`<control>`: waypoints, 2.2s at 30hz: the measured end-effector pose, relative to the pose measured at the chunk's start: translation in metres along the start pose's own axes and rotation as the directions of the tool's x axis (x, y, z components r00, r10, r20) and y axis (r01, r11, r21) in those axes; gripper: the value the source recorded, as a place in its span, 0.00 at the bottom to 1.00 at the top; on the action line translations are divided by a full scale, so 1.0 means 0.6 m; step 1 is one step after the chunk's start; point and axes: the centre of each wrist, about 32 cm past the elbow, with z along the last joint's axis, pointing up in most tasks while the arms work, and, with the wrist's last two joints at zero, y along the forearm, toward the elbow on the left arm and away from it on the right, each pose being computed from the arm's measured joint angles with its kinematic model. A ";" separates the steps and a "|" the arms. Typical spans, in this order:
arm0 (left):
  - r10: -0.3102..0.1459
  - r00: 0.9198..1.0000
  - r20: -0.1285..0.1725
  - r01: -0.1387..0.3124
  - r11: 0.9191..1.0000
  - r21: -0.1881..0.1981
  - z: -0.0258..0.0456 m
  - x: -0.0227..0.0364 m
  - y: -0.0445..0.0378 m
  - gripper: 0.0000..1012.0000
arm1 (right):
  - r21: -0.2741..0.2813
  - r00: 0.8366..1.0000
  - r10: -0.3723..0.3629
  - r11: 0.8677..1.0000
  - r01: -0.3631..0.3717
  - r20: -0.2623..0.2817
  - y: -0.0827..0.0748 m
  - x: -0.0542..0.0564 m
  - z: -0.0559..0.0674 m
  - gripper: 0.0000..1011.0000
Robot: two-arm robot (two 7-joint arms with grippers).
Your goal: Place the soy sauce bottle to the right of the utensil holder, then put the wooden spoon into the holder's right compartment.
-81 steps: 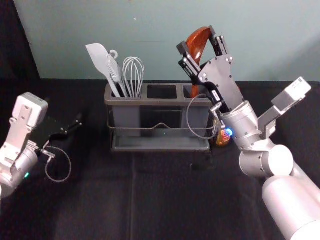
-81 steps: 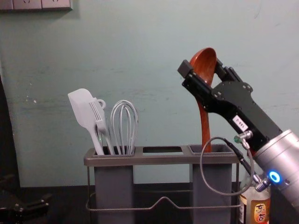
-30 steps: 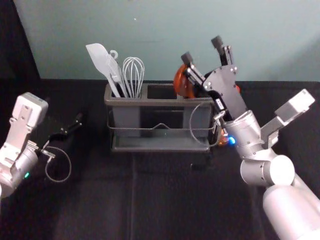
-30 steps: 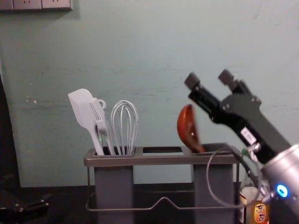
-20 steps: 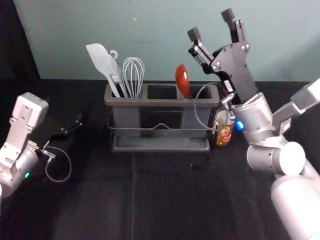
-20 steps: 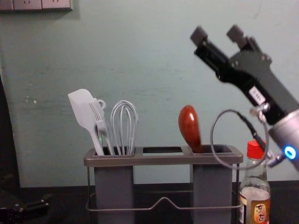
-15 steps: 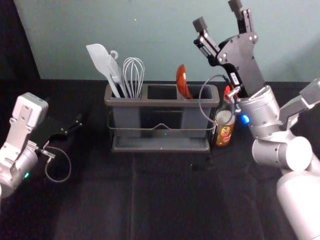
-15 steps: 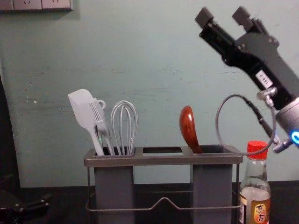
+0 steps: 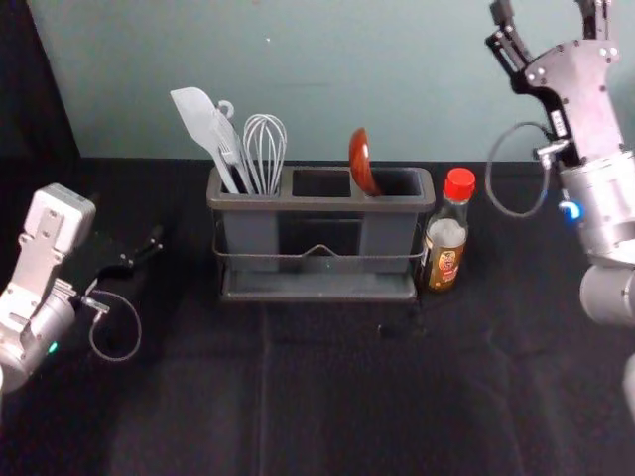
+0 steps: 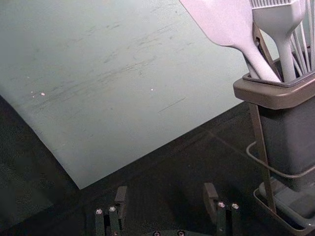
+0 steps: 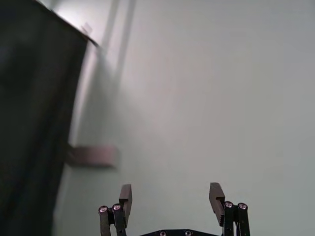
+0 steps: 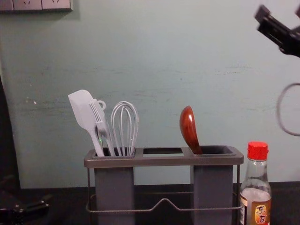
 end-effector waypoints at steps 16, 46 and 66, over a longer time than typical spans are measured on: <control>0.000 1.000 0.000 0.000 1.000 0.000 0.000 0.0000 0.000 0.99 | -0.400 0.989 -0.102 0.906 0.135 0.103 -0.045 0.049 0.009 0.99; 0.000 1.000 0.000 0.000 1.000 0.000 0.000 0.0000 0.000 0.99 | -0.683 0.998 -0.028 0.728 0.056 0.052 -0.101 0.038 -0.008 0.99; 0.000 1.000 0.000 0.000 1.000 0.000 0.000 0.0000 0.000 0.99 | -0.698 1.000 -0.023 0.715 0.031 0.020 -0.108 0.032 -0.018 0.99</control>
